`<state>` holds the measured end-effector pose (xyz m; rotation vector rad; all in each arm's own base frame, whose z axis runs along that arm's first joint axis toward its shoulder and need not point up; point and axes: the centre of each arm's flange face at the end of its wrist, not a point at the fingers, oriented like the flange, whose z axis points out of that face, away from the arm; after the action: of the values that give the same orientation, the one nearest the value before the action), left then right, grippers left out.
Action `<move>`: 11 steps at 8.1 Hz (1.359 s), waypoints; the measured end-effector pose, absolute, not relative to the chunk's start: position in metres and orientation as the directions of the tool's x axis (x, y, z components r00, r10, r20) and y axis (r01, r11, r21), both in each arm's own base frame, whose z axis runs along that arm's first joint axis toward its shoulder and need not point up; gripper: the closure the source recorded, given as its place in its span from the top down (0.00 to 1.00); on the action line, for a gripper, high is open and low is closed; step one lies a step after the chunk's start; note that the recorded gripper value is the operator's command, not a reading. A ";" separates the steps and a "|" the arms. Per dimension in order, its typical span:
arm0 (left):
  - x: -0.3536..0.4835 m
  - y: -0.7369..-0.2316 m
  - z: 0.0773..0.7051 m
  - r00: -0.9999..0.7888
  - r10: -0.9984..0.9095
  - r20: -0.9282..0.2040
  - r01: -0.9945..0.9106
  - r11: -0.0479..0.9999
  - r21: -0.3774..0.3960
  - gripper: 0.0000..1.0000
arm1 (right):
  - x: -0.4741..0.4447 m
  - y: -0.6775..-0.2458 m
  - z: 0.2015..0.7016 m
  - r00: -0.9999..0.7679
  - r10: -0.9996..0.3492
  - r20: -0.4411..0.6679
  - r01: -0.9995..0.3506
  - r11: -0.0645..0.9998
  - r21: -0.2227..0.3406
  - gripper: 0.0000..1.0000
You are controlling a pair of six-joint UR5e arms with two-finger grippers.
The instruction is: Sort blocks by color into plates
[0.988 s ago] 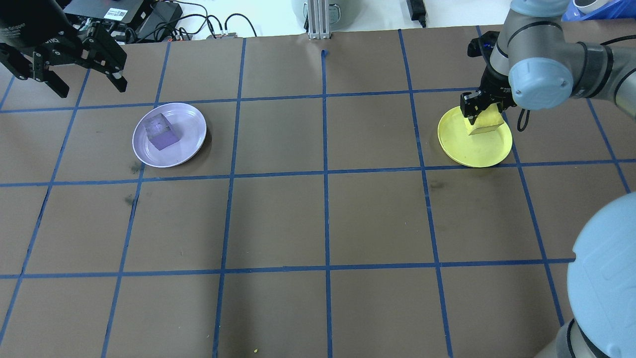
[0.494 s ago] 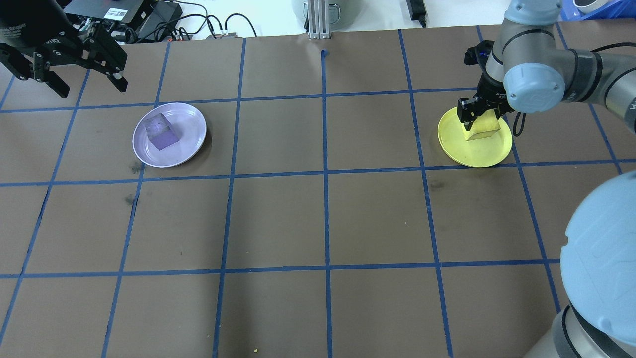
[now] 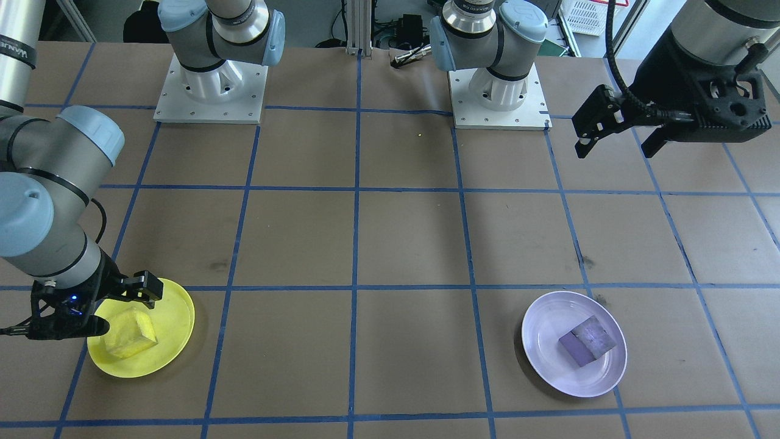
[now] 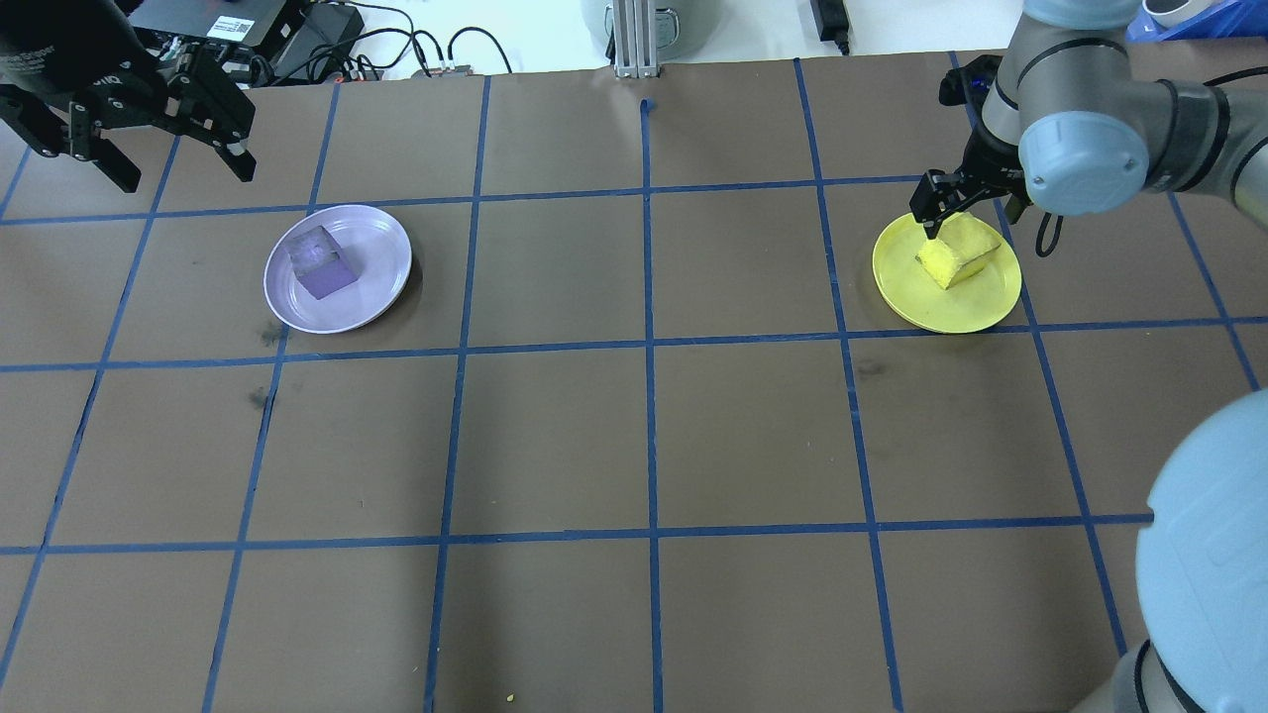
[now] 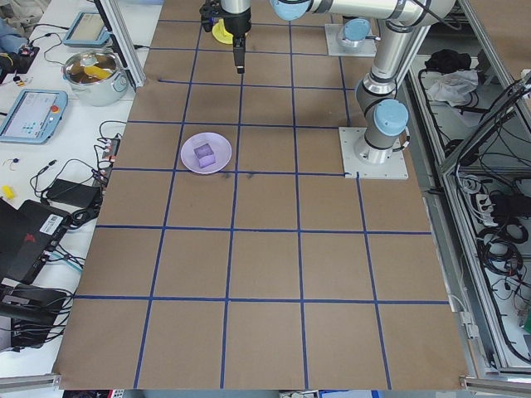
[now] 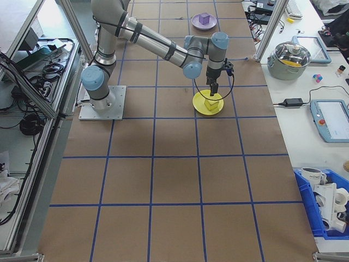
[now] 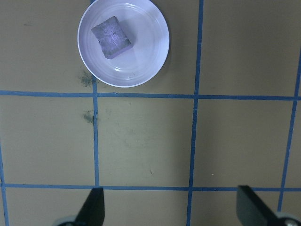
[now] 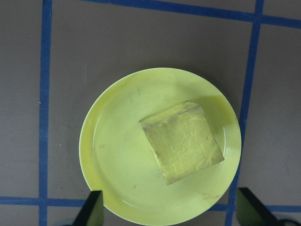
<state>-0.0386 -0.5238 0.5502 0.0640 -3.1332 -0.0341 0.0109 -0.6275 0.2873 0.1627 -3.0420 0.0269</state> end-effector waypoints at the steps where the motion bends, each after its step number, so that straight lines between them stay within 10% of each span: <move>1: -0.039 -0.525 0.551 -0.999 -0.040 0.006 -0.040 0.999 0.014 1.00 | 0.016 -0.620 0.315 -0.993 -0.069 0.095 -0.075 0.995 -0.058 1.00; 11: -0.038 -0.525 0.552 -0.999 -0.043 0.005 -0.043 0.999 0.006 1.00 | 0.108 -0.459 0.496 -0.997 0.078 0.028 0.077 0.996 -0.041 1.00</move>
<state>-0.0378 -0.5248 0.5520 0.0667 -3.1358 -0.0090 0.1079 -0.4594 0.4959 -0.1211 -3.1091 0.0621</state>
